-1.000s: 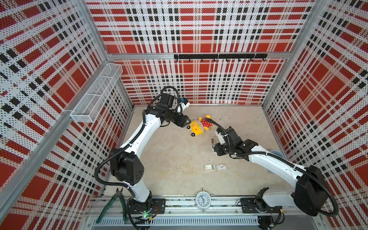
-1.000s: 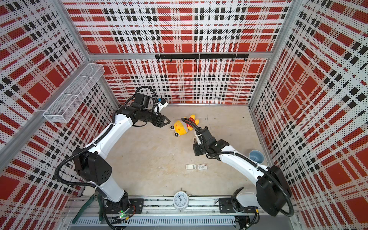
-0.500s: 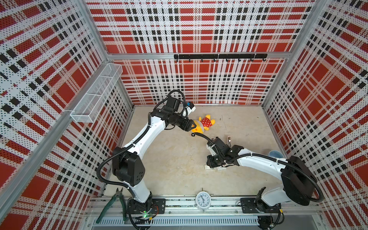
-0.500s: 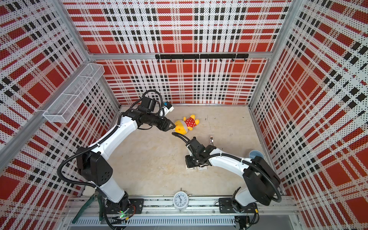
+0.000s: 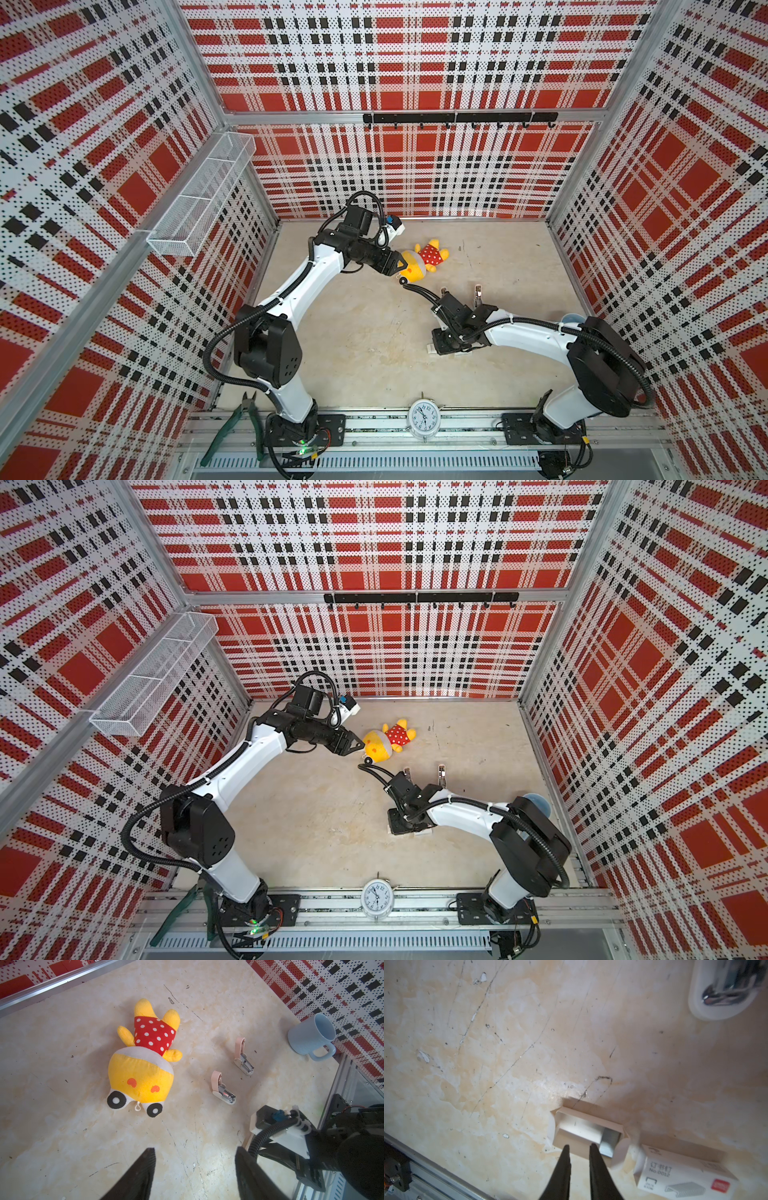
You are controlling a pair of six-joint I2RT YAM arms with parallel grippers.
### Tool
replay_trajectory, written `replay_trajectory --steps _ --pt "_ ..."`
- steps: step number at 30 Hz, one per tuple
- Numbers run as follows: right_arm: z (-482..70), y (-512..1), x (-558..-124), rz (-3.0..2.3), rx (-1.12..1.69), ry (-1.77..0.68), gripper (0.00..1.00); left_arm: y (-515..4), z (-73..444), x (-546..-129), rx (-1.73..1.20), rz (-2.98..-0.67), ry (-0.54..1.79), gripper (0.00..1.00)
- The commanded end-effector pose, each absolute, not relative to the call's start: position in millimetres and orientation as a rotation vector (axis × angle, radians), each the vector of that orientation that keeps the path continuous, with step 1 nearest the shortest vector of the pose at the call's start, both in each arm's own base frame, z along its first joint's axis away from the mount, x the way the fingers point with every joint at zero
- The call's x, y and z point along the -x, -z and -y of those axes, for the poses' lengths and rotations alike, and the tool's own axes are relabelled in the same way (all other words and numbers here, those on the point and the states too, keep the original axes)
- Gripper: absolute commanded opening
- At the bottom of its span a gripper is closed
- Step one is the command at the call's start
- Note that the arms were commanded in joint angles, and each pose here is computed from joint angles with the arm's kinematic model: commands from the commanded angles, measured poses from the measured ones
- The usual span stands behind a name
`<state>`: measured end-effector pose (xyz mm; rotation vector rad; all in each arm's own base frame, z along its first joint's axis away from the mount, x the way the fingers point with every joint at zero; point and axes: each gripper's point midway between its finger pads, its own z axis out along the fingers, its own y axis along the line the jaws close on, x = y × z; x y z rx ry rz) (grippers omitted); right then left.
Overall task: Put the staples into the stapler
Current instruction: 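Raise the right gripper and move it toward the white staple box, then lower the open right gripper into the white staple box toward the strips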
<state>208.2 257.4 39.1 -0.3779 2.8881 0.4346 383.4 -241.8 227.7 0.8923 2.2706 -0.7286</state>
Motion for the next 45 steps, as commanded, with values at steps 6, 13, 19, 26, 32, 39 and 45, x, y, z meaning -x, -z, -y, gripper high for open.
replay_trajectory --steps 6,13,19,26,32,39,45 --pt "-257.5 -38.5 -212.0 -2.905 0.370 -0.328 0.19 -234.6 242.0 -383.3 -0.884 -2.236 0.761 0.64" --pt "-250.5 -32.3 -209.4 -2.947 0.388 -0.201 0.19 -234.6 240.0 -383.2 -0.883 -2.233 0.759 0.64" --pt "-245.1 -29.6 -210.4 -2.950 0.370 -0.137 0.20 -237.0 238.7 -383.4 -0.883 -2.222 0.760 0.64" --pt "-241.4 -28.2 -212.6 -2.953 0.363 -0.089 0.21 -236.6 238.1 -383.5 -0.879 -2.221 0.763 0.64" --pt "-240.3 -26.5 -214.7 -2.951 0.363 -0.060 0.21 -235.4 236.6 -383.2 -0.877 -2.222 0.763 0.64" --pt "-236.3 -24.2 -217.6 -2.952 0.354 -0.008 0.22 -234.2 236.3 -383.7 -0.874 -2.225 0.766 0.64" --pt "-231.4 -24.0 -218.2 -2.950 0.349 0.038 0.24 -234.0 235.6 -383.8 -0.872 -2.226 0.766 0.64"
